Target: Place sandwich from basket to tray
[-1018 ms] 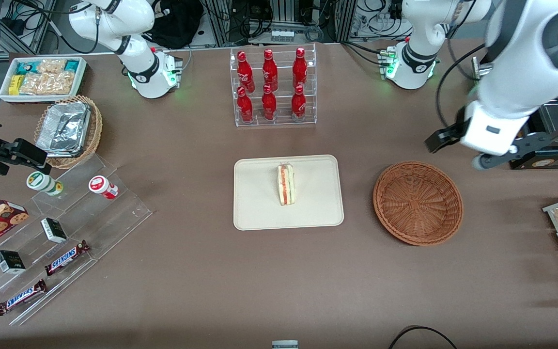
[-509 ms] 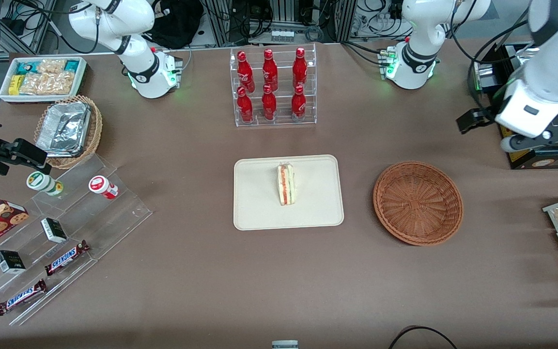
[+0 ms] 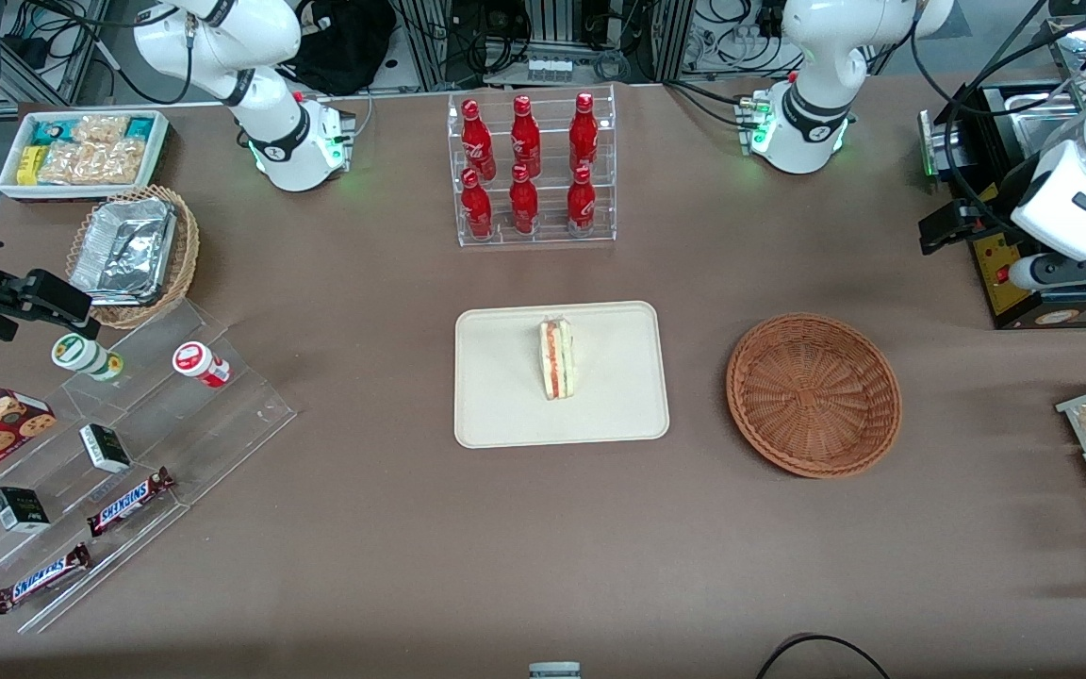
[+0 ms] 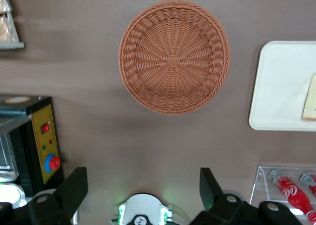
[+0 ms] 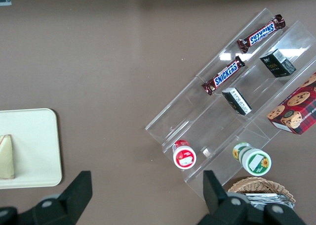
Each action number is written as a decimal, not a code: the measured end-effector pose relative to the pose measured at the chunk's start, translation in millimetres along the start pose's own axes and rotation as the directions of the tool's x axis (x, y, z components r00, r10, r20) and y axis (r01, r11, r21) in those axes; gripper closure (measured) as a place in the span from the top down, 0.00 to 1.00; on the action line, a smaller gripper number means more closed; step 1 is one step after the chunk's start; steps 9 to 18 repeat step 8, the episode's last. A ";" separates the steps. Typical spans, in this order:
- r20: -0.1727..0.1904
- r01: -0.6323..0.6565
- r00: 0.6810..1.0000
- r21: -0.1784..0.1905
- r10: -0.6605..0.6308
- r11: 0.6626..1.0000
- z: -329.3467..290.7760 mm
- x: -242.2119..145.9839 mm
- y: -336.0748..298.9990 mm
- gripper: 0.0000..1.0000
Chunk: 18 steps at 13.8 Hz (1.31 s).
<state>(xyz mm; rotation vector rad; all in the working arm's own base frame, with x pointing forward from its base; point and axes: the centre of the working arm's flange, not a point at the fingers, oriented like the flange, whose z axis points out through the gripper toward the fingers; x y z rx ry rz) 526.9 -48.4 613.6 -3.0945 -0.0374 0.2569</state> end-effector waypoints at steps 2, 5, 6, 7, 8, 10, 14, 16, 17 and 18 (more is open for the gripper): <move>-0.033 -0.026 0.999 -0.003 0.026 1.000 -4.7 2.9 -0.6 1.00; -0.062 -0.026 0.998 -0.003 0.026 1.000 -8.6 5.5 -2.1 1.00; -0.066 -0.023 0.998 -0.003 0.023 1.000 -9.7 5.8 -3.5 1.00; -0.072 -0.020 0.997 -0.004 0.020 1.000 -12.3 6.0 -5.2 1.00; -0.079 -0.018 0.997 -0.005 0.018 1.000 -15.7 6.3 -6.3 1.00; -0.079 -0.018 0.997 -0.005 0.018 1.000 -15.7 6.3 -6.3 1.00; -0.079 -0.018 0.997 -0.005 0.018 1.000 -15.7 6.3 -6.3 1.00; -0.079 -0.018 0.997 -0.005 0.018 1.000 -15.7 6.3 -6.3 1.00; -0.079 -0.018 0.997 -0.005 0.018 1.000 -15.7 6.3 -6.3 1.00; -0.079 -0.018 0.997 -0.005 0.018 1.000 -15.7 6.3 -6.3 1.00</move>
